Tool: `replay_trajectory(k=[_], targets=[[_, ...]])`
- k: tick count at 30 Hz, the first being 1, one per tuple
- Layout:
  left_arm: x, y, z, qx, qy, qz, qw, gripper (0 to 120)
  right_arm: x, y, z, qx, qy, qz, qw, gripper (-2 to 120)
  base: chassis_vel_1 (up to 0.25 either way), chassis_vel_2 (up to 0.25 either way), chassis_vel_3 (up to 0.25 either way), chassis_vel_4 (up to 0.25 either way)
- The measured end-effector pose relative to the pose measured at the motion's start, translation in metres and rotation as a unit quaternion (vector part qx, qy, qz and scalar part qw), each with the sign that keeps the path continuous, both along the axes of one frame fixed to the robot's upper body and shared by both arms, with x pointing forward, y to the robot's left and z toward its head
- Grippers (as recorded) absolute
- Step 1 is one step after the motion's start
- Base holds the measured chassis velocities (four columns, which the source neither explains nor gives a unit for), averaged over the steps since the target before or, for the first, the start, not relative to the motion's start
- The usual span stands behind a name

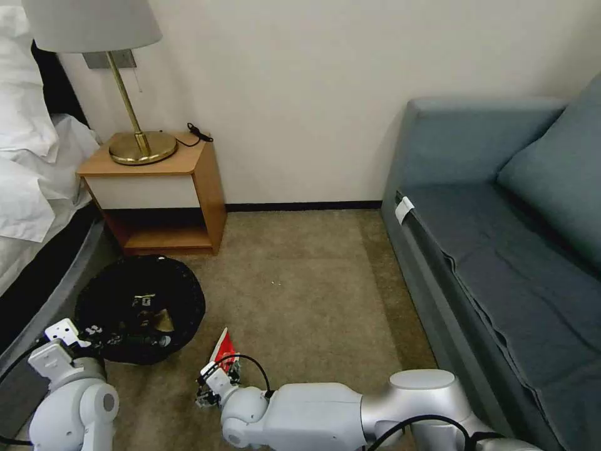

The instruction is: Pick up the trash bin, then pick up the garbage on the floor and place it into the trash bin.

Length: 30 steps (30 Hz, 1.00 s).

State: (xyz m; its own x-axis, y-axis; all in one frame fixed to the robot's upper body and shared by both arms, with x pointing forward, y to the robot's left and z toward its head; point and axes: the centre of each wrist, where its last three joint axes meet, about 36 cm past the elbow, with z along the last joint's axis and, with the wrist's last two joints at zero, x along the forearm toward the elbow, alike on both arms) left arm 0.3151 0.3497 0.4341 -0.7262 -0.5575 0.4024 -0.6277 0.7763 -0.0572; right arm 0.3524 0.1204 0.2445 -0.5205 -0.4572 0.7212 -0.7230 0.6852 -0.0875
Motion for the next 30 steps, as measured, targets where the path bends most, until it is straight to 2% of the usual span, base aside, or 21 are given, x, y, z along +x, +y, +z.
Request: replay_trajectory(k=[12, 16, 17, 19, 30], targets=[[-0.001, 0.0, -0.001, 0.0, -0.001, 0.001, 1.0, 2, -0.003, -0.008, -0.018, -0.001, -0.022, -0.001, 1.0, 85, 0.0, 0.0, 0.0, 0.0], [0.0, -0.001, -0.001, 0.001, -0.001, 0.0, 1.0, 2, -0.002, -0.009, -0.02, 0.001, -0.027, -0.003, 1.0, 71, 0.0, 0.0, 0.0, 0.0], [0.0, -0.001, -0.001, 0.001, -0.001, 0.0, 1.0, 2, -0.002, -0.009, -0.02, 0.001, -0.027, -0.003, 1.0, 71, 0.0, 0.0, 0.0, 0.0], [0.0, -0.002, -0.001, 0.001, -0.001, 0.0, 1.0, 2, -0.001, -0.009, -0.02, 0.002, -0.03, -0.004, 1.0, 62, 0.0, 0.0, 0.0, 0.0], [0.0, -0.001, -0.003, 0.002, -0.001, 0.0, 1.0, 2, 0.007, -0.014, -0.025, -0.003, -0.048, -0.007, 0.999, 52, 0.0, 0.0, 0.0, 0.0]])
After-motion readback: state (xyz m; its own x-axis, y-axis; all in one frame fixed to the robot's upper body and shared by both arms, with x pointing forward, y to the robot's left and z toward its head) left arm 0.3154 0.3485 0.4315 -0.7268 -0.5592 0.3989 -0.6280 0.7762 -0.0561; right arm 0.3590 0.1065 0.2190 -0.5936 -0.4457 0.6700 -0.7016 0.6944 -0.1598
